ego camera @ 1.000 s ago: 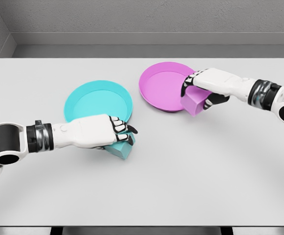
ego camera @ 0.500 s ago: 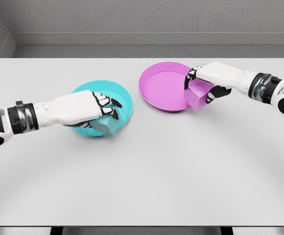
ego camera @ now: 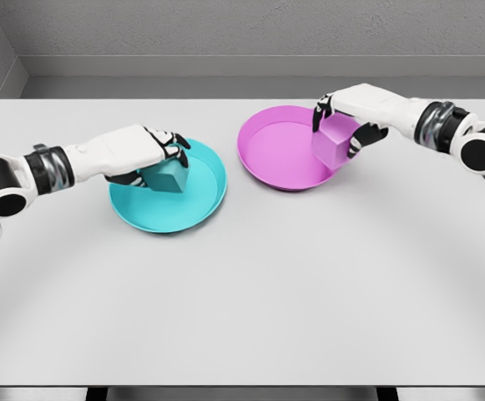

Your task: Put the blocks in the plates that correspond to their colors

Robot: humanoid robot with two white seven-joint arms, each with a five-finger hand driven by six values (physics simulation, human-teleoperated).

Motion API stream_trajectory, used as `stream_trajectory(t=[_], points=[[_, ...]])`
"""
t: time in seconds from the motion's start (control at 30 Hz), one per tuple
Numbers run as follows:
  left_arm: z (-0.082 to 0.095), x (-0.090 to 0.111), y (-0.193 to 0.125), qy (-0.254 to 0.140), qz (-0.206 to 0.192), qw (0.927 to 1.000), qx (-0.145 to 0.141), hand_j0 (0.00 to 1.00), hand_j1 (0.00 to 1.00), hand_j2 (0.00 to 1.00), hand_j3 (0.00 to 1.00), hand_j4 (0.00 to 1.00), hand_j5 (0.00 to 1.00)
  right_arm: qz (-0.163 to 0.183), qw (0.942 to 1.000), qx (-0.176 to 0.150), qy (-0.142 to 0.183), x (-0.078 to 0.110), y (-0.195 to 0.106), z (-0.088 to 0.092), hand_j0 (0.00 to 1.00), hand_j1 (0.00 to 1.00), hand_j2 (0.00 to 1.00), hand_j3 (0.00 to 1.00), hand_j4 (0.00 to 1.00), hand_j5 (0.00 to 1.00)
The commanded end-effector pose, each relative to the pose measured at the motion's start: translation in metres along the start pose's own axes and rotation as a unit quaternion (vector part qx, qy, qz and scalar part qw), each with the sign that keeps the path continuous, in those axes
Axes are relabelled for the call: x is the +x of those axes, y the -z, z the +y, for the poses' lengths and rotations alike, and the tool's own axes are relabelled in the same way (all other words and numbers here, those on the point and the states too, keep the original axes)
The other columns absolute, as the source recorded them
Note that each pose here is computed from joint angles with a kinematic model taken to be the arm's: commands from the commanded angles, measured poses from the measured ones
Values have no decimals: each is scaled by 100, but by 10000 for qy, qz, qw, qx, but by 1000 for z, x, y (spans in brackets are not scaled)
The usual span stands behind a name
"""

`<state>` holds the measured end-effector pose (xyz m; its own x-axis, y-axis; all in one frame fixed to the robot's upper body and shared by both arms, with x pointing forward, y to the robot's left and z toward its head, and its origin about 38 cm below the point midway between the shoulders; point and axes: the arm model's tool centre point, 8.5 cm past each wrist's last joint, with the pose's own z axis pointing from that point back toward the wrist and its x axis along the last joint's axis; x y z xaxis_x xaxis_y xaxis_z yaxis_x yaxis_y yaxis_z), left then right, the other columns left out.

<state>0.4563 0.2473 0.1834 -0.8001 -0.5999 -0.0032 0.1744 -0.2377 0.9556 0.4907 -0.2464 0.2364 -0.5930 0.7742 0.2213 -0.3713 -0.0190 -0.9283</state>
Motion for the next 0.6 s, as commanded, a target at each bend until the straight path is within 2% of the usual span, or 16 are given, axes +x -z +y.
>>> stream_trajectory(t=[0.0,0.07,0.13,0.2,0.27,0.33,0.57], points=[[-5,0,5,-27,25,10000,-71,48,48,48,48,48,48,22,9999,106,118,-2,9,10,44,44,44,44,44,44],[-8,5,10,27,-44,9999,-150,53,53,53,53,53,53,-63,9998,136,91,5,17,9,44,44,44,44,44,44],[-7,5,11,54,-59,9998,-165,64,64,64,64,64,64,-111,9998,138,97,10,23,7,44,44,44,44,44,44],[-7,5,11,65,-66,9998,-171,71,71,71,71,71,71,-64,9998,178,82,11,26,6,44,44,44,44,44,44],[-7,6,11,70,-71,9998,-167,98,98,98,98,98,98,-110,9998,163,72,18,33,4,44,44,44,44,44,44],[-5,7,12,84,-84,9998,-154,100,100,100,100,100,100,-122,9998,156,76,23,38,2,44,44,44,44,44,44],[-1,8,10,118,-104,9998,-106,100,100,100,100,100,100,64,9997,204,122,13,49,-1,44,44,44,44,44,44]])
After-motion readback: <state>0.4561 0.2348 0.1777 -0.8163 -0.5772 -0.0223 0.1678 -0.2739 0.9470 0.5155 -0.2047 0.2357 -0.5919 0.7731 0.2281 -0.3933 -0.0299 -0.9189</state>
